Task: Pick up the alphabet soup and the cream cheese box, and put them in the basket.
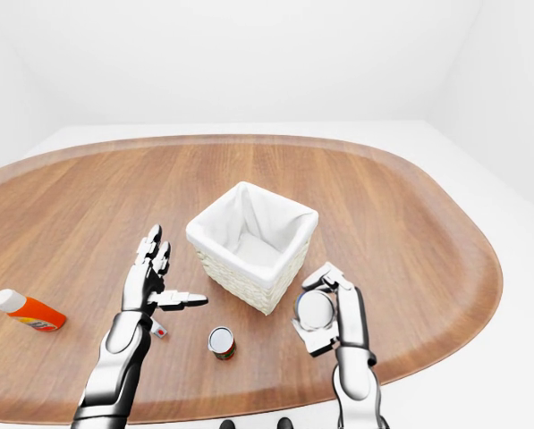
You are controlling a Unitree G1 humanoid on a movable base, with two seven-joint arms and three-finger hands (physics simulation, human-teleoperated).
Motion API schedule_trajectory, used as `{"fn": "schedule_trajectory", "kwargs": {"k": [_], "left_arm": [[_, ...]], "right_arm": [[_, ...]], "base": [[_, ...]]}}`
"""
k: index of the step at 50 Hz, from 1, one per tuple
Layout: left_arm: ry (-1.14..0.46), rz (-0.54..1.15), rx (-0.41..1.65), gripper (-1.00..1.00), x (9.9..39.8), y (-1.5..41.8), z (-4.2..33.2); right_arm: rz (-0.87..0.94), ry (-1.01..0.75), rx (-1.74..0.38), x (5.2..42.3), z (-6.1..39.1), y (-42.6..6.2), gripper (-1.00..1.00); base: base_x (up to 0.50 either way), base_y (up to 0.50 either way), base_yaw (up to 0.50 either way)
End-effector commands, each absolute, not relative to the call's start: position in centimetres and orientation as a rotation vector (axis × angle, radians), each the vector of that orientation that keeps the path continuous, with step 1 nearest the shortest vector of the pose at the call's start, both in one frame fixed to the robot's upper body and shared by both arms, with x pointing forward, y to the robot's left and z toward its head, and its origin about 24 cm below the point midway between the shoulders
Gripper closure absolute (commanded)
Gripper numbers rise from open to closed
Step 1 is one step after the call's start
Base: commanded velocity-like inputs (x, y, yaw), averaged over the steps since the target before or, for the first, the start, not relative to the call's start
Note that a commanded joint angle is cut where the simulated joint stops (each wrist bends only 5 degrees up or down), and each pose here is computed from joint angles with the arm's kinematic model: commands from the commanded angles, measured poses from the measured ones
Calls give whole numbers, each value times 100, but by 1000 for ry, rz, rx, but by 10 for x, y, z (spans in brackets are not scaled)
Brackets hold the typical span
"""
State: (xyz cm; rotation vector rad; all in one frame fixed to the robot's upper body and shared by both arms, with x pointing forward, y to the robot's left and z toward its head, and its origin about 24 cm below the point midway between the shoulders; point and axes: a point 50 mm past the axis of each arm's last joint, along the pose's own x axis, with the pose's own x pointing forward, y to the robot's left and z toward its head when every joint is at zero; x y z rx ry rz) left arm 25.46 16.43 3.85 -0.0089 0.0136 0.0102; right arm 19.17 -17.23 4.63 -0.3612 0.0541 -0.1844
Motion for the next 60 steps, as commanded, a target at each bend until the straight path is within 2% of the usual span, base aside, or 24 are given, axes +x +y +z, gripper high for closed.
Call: {"fn": "schedule_trajectory", "kwargs": {"k": [1, 13, 18, 37, 52, 60], "left_arm": [[14, 11, -8, -100, 255, 164, 38], [13, 11, -8, -100, 256, 164, 38], [14, 10, -8, -100, 255, 164, 38], [13, 10, -6, -100, 256, 164, 38], [11, 10, -5, -100, 255, 164, 39], [11, 9, -5, -100, 255, 164, 39]], "right_arm": [[-237, -91, -400, 184, 86, -182, 100], [-235, -120, -405, 186, 92, -180, 100], [-174, -142, -424, 198, 92, -167, 100], [-92, -381, -527, 227, 140, -143, 100], [-67, -390, -542, 255, 143, -133, 100], [-62, -316, -549, 277, 127, -131, 100]], "base": [[0, 0, 0], [0, 0, 0], [0, 0, 0], [0, 0, 0], [0, 0, 0], [0, 0, 0]]}}
